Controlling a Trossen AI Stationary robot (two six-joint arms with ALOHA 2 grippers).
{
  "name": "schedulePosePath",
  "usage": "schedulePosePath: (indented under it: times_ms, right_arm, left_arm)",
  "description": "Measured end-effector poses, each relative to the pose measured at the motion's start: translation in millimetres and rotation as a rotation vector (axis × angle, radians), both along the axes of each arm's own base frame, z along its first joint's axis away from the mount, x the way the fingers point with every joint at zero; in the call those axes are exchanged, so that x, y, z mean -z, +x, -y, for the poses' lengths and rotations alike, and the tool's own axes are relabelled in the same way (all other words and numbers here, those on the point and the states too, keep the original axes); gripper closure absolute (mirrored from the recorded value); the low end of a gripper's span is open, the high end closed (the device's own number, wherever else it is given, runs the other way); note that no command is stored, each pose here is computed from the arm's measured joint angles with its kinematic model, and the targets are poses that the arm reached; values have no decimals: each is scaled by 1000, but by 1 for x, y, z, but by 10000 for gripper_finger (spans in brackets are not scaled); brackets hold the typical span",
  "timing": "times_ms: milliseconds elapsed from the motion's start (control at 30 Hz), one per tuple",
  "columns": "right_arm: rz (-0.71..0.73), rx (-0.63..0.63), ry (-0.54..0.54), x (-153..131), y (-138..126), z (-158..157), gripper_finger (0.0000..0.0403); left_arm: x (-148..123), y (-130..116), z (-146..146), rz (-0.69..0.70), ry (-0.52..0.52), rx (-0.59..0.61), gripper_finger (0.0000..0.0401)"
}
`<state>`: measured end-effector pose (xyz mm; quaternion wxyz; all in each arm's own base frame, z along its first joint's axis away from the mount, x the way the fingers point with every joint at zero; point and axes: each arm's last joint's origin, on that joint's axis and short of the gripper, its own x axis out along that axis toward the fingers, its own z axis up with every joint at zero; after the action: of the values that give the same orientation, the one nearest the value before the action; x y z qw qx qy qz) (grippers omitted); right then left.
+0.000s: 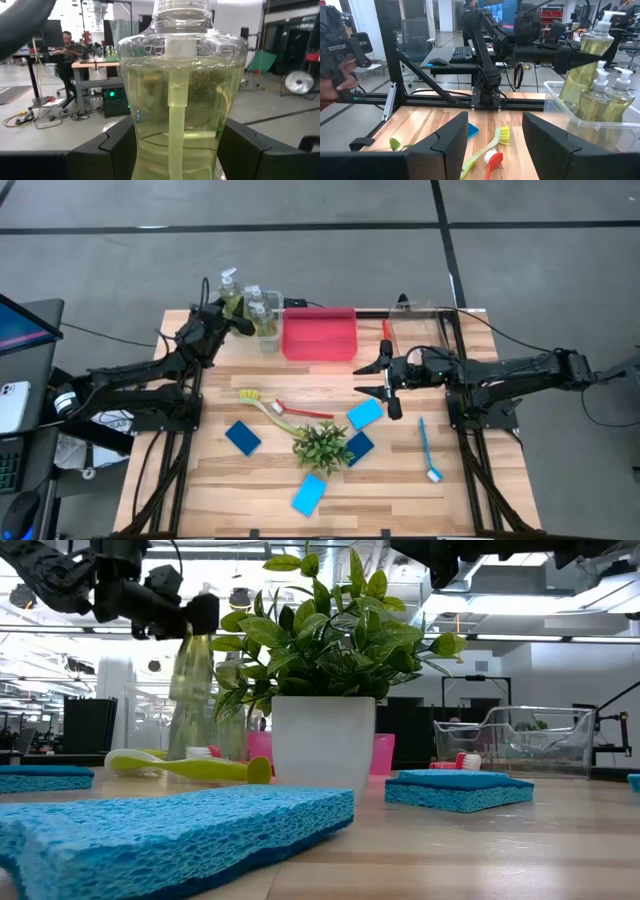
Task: Pick & Place Kitchen Sink Supplies
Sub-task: Put the yellow dishwashing liquid into the white bin
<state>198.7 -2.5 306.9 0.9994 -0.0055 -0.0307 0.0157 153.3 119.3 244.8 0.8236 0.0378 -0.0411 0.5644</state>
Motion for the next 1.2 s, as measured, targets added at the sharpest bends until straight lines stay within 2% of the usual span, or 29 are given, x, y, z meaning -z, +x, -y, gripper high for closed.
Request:
schedulePosePath:
  times_ms: [400, 833, 1200]
  right_arm:
    - [-4, 0, 2, 0, 0, 0, 222]
    - [-12, 0, 2, 1, 0, 0, 218]
    - [-12, 0, 2, 1, 0, 0, 221]
  left_arm:
    - [19, 11, -7, -86, -56, 0, 175]
    - [23, 10, -8, -87, -103, -42, 175]
    - [22, 10, -8, -72, -97, -40, 168]
